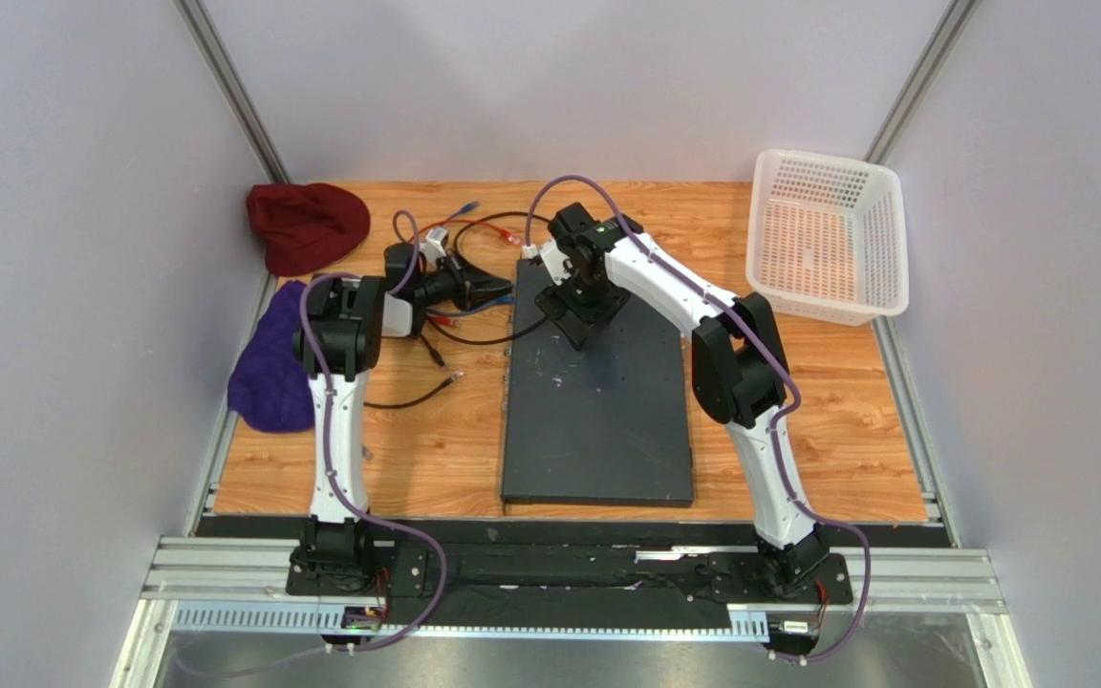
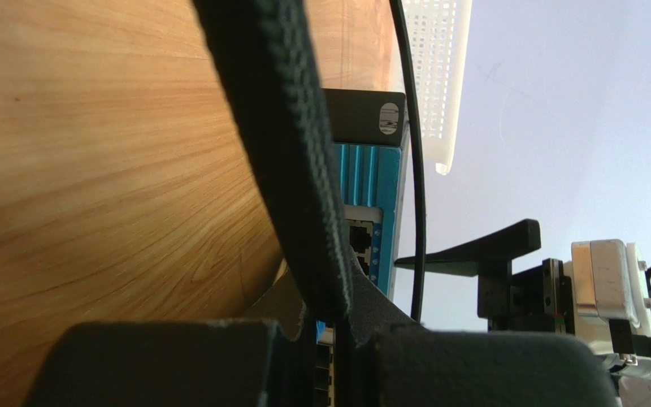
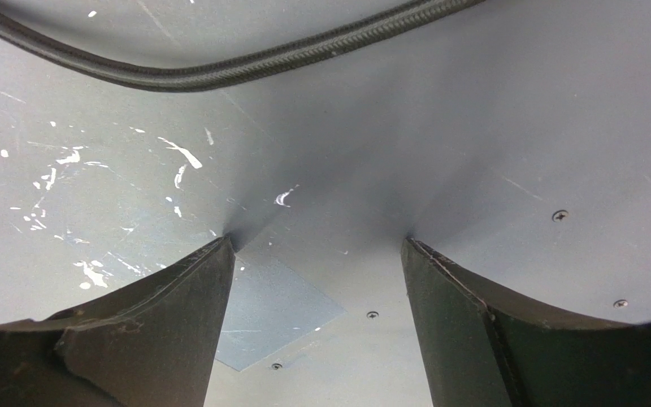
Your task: Pull the plug from the switch port
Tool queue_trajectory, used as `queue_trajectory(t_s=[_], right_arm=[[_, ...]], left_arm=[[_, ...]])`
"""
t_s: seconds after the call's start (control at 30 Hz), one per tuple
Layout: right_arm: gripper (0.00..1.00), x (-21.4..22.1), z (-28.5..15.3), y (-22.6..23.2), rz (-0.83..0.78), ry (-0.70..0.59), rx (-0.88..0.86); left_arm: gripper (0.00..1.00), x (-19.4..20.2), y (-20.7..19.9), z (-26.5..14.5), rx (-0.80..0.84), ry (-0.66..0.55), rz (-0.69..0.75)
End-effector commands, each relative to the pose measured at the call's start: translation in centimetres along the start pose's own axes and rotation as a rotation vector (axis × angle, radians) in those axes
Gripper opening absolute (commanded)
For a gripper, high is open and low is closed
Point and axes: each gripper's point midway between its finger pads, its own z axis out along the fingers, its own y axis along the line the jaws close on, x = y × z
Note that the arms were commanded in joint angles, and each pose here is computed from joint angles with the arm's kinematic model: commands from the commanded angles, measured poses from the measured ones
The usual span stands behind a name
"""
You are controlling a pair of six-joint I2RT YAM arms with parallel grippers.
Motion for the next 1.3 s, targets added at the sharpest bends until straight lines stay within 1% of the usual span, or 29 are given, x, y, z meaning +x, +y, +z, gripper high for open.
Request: queue_trajectory(t_s=[0.0, 0.03, 0.1, 0.13, 0.17, 0.2, 0.27, 0.3, 0.37, 0.4, 0.43, 0.47, 0.5, 0.53, 0.57, 0.6, 0.63, 0.67, 0.7, 0.73, 0.77, 0.8, 0.83, 0.93, 0.97, 1.03, 1.07, 1.17, 1.27], right_arm=[[0.79, -1.3, -0.3, -0.3, -0.026, -0.036, 0.020], [0.79, -1.3, -0.3, -0.2, -0.024, -0.035, 0.017], [0.79, -1.3, -0.3, -0.2, -0.023, -0.035, 0.017], [0.79, -1.2, -0.3, -0.1, -0.024, -0.032, 0.015], [0.79, -1.2, -0.3, -0.2, -0.024, -0.032, 0.016], [0.79, -1.1, -0.3, -0.3, -0.024, -0.031, 0.019], [0.79, -0.9, -0.3, -0.2, -0.027, -0.027, 0.018], [0.79, -0.9, -0.4, -0.3, -0.028, -0.026, 0.021], [0.79, -0.8, -0.4, -0.3, -0.031, -0.027, 0.024], [0.79, -0.8, -0.4, -0.3, -0.031, -0.027, 0.024], [0.79, -0.8, -0.4, -0.3, -0.031, -0.026, 0.024], [0.79, -0.8, -0.4, -0.3, -0.030, -0.027, 0.024], [0.79, -0.9, -0.4, -0.3, -0.030, -0.030, 0.024], [0.79, -0.9, -0.2, -0.3, -0.027, -0.028, 0.021], [0.79, -1.1, -0.1, -0.2, -0.025, -0.030, 0.020], [0.79, -1.1, 0.1, -0.2, -0.022, -0.026, 0.016], [0.79, -1.2, 0.0, -0.1, -0.022, -0.028, 0.014], [0.79, -1.2, 0.1, -0.1, -0.022, -0.028, 0.014], [0.79, -1.1, 0.1, -0.1, -0.022, -0.025, 0.012], [0.79, -1.0, 0.2, -0.2, -0.022, -0.022, 0.012], [0.79, -1.0, 0.2, -0.1, -0.024, -0.020, 0.011], [0.79, -0.8, 0.2, -0.1, -0.027, -0.017, 0.011], [0.79, -0.7, 0.2, -0.1, -0.025, -0.016, 0.009], [0.79, -0.8, 0.0, 0.0, -0.027, -0.022, 0.010], [0.79, -0.9, 0.1, -0.1, -0.027, -0.025, 0.012], [0.79, -1.2, 0.0, -0.3, -0.026, -0.032, 0.017], [0.79, -1.3, 0.0, -0.2, -0.027, -0.033, 0.019], [0.79, -1.2, 0.2, -0.3, -0.022, -0.028, 0.020], [0.80, -0.7, 0.5, -0.1, -0.022, -0.013, 0.010]], left_arm=[[0.00, -0.9, -2.0, -0.1, 0.067, 0.028, 0.076], [0.00, -2.8, -3.1, 0.3, 0.083, 0.001, 0.105], [0.00, -5.2, -3.3, 0.5, 0.063, -0.052, 0.101], [0.00, -6.5, -4.0, 1.1, 0.074, -0.063, 0.124], [0.00, -7.0, -4.2, 1.4, 0.080, -0.059, 0.153], [0.00, -6.7, -4.4, 1.5, 0.094, -0.010, 0.181], [0.00, -6.5, -3.6, 1.7, 0.077, 0.031, 0.224], [0.00, -5.6, -3.3, 1.4, 0.081, 0.061, 0.219], [0.00, -3.5, -2.0, 0.6, 0.060, 0.070, 0.169], [0.00, -2.7, -1.7, 0.3, 0.053, 0.065, 0.154], [0.00, -1.0, -0.9, -0.4, 0.032, 0.064, 0.115], [0.00, 0.0, -1.0, -0.5, 0.035, 0.052, 0.102], [0.00, 0.0, -0.7, -0.5, 0.016, -0.004, 0.089], [0.00, 1.0, -0.6, -1.0, 0.011, -0.032, 0.055], [0.00, 1.5, -0.9, -0.6, 0.017, -0.044, 0.050], [0.00, 1.5, -0.2, -0.3, 0.018, -0.061, 0.029], [0.00, 0.7, -1.9, 0.1, 0.087, -0.082, 0.043], [0.00, 0.2, -2.1, 0.3, 0.110, -0.088, 0.037], [0.00, 0.1, -1.5, 0.6, 0.114, -0.068, 0.022], [0.00, -1.2, -2.1, 1.3, 0.104, -0.045, 0.037], [0.00, -1.2, -2.3, 1.4, 0.103, 0.014, 0.052], [0.00, -2.5, -3.4, 1.8, 0.120, 0.023, 0.101], [0.00, -3.0, -3.0, 1.8, 0.097, 0.032, 0.102], [0.00, -5.2, -3.2, 1.1, 0.059, -0.006, 0.133], [0.04, -5.6, -2.8, 1.0, 0.035, -0.027, 0.132], [0.19, -5.5, -1.9, 0.9, -0.003, -0.017, 0.121], [0.33, -5.3, -1.6, 0.9, -0.008, -0.015, 0.113], [0.45, -4.5, -0.8, 0.9, 0.006, -0.021, 0.065], [0.49, -4.0, -0.9, 1.2, 0.027, -0.032, 0.040]])
